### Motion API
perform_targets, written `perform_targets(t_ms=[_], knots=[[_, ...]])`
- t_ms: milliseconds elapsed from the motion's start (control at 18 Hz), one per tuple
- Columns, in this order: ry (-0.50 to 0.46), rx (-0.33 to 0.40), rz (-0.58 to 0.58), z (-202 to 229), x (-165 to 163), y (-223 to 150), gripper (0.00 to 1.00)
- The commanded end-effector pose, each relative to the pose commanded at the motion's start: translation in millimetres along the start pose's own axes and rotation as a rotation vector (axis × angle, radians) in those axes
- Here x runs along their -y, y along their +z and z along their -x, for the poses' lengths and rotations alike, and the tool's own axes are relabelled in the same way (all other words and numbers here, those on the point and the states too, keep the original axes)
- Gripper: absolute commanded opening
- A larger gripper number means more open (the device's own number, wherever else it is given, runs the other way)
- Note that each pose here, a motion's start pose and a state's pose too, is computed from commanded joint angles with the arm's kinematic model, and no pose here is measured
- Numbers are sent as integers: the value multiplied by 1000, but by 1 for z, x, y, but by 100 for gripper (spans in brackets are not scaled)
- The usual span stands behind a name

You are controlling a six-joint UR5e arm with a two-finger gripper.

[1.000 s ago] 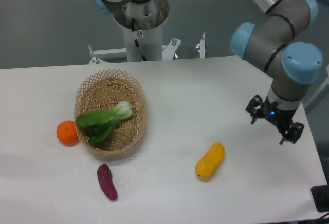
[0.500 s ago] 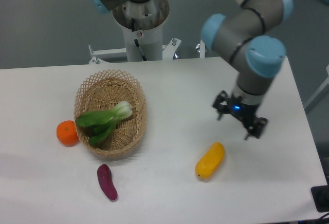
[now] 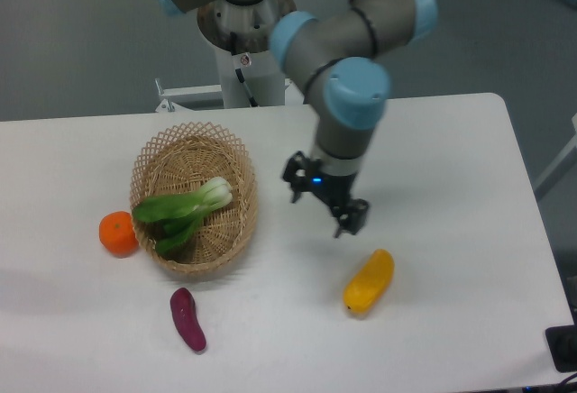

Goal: Pick up the green vegetable from the basket
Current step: 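Move the gripper over the wicker basket toward the green bok choy, then lower the gripper into the basket and close it on the bok choy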

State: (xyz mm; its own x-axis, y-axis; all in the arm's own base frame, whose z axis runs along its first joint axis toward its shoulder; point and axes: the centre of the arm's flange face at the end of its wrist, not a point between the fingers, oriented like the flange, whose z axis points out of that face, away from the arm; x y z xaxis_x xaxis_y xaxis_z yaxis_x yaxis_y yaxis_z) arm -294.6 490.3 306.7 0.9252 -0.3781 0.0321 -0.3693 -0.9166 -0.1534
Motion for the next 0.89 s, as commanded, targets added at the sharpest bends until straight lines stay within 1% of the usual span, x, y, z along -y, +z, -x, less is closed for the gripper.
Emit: perform_targets(t_ms=[167,333,444,611,889], knots=[[26,-31,19,-35,21,14,100],[8,-59,33,-74,46,30,100],[34,-70,44,-93,60,36,100],[55,-93,58,-109,63,48,100],[55,-122,79,-112,61,71,100]])
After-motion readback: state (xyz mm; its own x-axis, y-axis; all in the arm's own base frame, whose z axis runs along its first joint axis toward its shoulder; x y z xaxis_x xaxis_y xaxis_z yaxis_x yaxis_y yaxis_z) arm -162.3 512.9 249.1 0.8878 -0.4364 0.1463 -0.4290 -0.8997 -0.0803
